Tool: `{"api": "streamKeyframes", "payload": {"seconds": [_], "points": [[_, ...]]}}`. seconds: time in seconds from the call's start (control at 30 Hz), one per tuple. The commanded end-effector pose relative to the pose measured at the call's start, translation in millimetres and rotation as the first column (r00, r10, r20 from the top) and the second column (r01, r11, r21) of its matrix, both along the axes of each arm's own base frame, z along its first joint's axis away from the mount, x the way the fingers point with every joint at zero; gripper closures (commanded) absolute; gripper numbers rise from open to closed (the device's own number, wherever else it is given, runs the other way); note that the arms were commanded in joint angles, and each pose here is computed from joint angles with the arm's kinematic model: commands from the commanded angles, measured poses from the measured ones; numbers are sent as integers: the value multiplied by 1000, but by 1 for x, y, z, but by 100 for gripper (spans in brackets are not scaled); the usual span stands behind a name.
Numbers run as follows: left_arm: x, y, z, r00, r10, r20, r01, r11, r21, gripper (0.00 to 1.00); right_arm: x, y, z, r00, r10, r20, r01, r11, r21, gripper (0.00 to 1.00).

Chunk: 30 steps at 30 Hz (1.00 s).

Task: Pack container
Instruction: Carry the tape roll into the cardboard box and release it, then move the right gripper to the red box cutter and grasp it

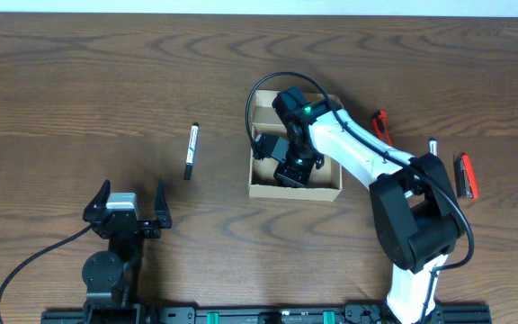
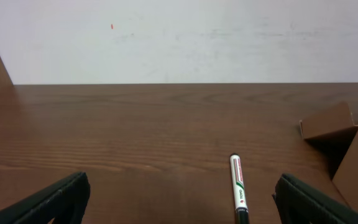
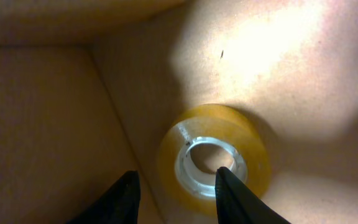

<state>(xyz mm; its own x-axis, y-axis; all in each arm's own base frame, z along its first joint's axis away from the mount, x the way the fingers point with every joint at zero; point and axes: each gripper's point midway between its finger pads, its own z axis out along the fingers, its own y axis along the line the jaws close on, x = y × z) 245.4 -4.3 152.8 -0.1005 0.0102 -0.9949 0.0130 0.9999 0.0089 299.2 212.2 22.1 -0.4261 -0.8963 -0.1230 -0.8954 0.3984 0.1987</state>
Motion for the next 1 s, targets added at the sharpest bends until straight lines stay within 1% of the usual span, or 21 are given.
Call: {"api": "streamKeyframes", "payload": {"seconds": [0.0, 0.07, 0.1, 0.13, 0.17, 0.2, 0.3, 0.33, 0.37, 0.4, 0.43, 0.47, 0.5, 0.53, 0.57, 0.6, 0.63, 0.67, 0.73, 0.83, 0.97], "points": [[-2, 7, -18, 997, 38, -61, -38, 999, -4, 5, 21, 7, 52, 991, -55, 122, 45, 996, 83, 63], [-2, 7, -18, 997, 38, -61, -38, 999, -4, 5, 34, 7, 82, 974, -111, 198, 85, 987, 134, 61], [-2, 7, -18, 997, 38, -61, -38, 999, -4, 5, 43, 7, 102, 957, -160, 243, 119, 977, 175, 56], [-2, 7, -18, 997, 38, -61, -38, 999, -4, 5, 50, 5, 119, 938, -212, 275, 155, 964, 214, 48], [-2, 7, -18, 997, 38, -61, -38, 999, -4, 5, 57, 2, 140, 912, -279, 301, 203, 944, 261, 37], [-2, 7, -18, 997, 38, -61, -38, 999, -4, 5, 61, 0, 157, 888, -335, 314, 239, 921, 308, 34], [-2, 7, -18, 997, 38, -61, -38, 999, -4, 5, 66, -11, 205, 829, -430, 359, 265, 866, 424, 34], [-2, 7, -18, 997, 38, -61, -38, 999, -4, 5, 69, -17, 215, 808, -447, 383, 267, 858, 439, 34], [-2, 7, -18, 997, 38, -61, -38, 999, -4, 5, 74, -27, 225, 772, -490, 406, 298, 842, 450, 34], [-2, 7, -18, 997, 38, -61, -38, 999, -4, 5, 85, -46, 233, 685, -598, 417, 406, 788, 462, 32], [-2, 7, -18, 997, 38, -61, -38, 999, -4, 5, 96, -72, 240, 551, -721, 420, 545, 692, 473, 30], [-2, 7, -18, 997, 38, -61, -38, 999, -4, 5, 102, -93, 243, 446, -788, 425, 631, 613, 476, 27], [-2, 7, -18, 997, 38, -61, -38, 999, -4, 5, 105, -116, 245, 345, -837, 425, 703, 530, 473, 18], [-2, 7, -18, 997, 38, -61, -38, 999, -4, 5, 105, -126, 245, 327, -847, 418, 724, 509, 466, 16], [-2, 6, -18, 997, 37, -61, -37, 999, -4, 5, 106, -132, 243, 334, -855, 397, 734, 500, 459, 13], [-2, 6, -18, 998, 35, -61, -35, 999, -5, 5, 107, -133, 241, 375, -849, 372, 724, 519, 454, 9], [-2, 6, -18, 998, 34, -61, -34, 999, -5, 5, 107, -135, 239, 393, -845, 361, 722, 527, 448, 6], [-2, 6, -18, 998, 33, -61, -34, 999, -5, 5, 109, -141, 237, 402, -847, 348, 733, 525, 432, 5], [-2, 6, -18, 998, 32, -61, -32, 999, -5, 5, 111, -155, 234, 391, -859, 330, 774, 501, 388, 7], [-2, 4, -18, 998, 25, -61, -26, 1000, -6, 5, 114, -180, 226, 376, -880, 290, 846, 454, 280, 9], [-2, 4, -18, 998, 23, -61, -23, 1000, -7, 5, 119, -201, 206, 399, -882, 250, 886, 441, 140, 9]]}}
